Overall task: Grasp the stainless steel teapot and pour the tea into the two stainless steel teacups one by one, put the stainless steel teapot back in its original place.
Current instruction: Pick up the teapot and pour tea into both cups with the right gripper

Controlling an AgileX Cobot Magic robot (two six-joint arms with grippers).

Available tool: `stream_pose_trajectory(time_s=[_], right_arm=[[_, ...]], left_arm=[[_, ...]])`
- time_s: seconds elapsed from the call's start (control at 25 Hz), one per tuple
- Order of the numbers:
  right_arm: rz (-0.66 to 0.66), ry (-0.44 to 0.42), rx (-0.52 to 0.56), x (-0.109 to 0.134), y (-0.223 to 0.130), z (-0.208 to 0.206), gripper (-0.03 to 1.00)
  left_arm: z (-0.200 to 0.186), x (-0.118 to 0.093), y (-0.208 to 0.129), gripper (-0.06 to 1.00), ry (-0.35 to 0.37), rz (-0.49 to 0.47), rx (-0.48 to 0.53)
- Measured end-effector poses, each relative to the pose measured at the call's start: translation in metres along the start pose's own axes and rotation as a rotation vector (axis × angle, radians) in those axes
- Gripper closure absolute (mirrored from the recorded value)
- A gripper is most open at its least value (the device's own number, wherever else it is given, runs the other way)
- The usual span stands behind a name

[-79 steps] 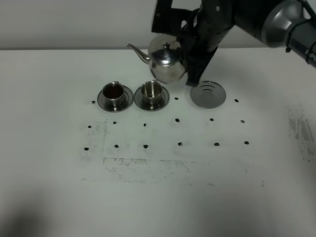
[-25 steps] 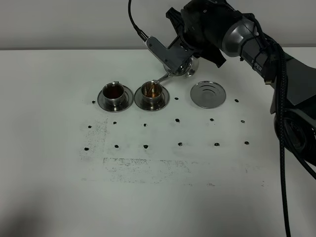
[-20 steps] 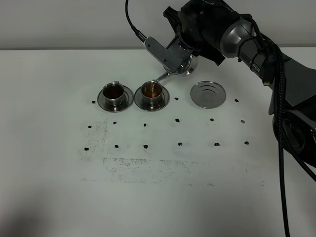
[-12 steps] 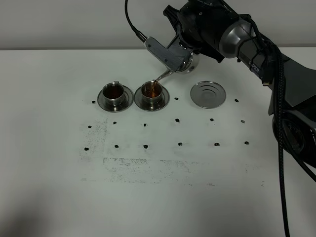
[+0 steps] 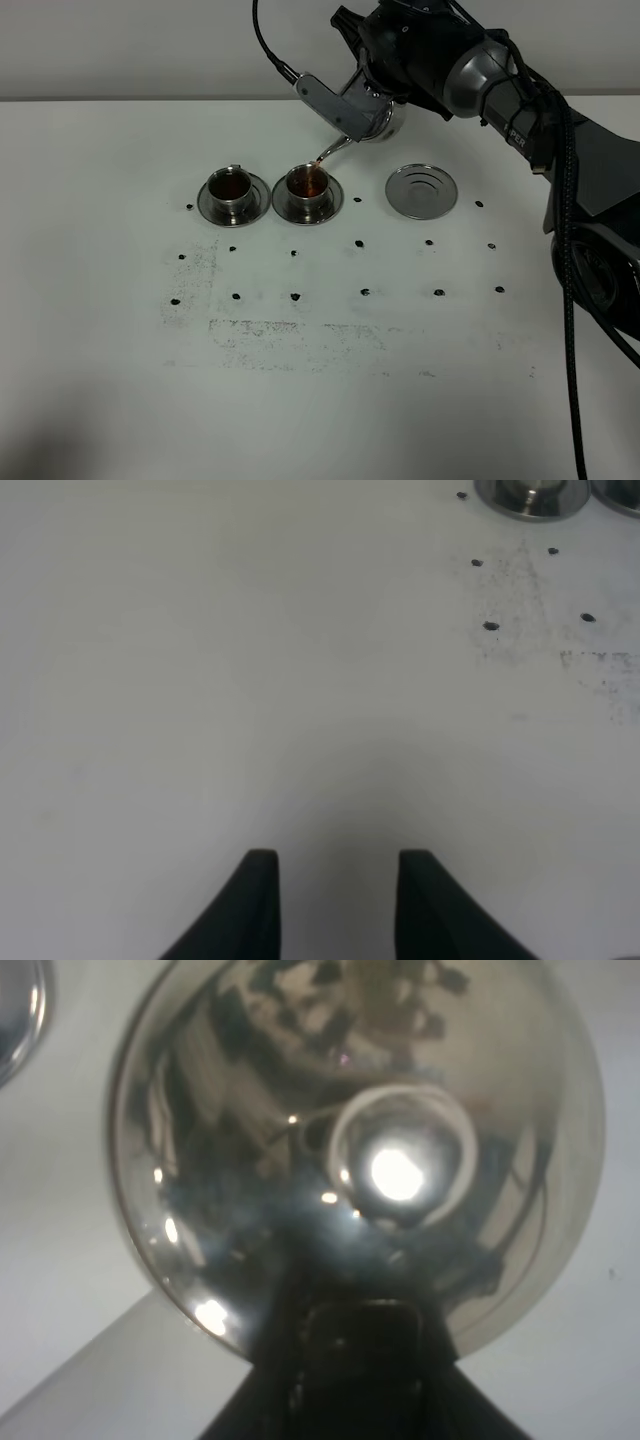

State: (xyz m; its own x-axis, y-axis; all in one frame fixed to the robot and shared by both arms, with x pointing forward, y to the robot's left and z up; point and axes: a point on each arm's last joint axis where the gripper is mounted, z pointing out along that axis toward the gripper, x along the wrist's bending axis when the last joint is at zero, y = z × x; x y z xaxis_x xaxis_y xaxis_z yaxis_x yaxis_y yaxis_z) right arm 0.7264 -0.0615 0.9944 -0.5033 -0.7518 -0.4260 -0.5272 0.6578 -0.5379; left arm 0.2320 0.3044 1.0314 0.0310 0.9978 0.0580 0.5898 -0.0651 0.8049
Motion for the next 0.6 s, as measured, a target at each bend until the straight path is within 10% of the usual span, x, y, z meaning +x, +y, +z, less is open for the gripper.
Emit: stream_pose_trajectory(time_s=[0.6], right_arm=[[-0.001,0.000,0.006,0.0000,-0.0006,0.0000,0.75]], left_arm=[[0.0000,0.0000,0.0000,0.66,0.000,0.000,0.000]])
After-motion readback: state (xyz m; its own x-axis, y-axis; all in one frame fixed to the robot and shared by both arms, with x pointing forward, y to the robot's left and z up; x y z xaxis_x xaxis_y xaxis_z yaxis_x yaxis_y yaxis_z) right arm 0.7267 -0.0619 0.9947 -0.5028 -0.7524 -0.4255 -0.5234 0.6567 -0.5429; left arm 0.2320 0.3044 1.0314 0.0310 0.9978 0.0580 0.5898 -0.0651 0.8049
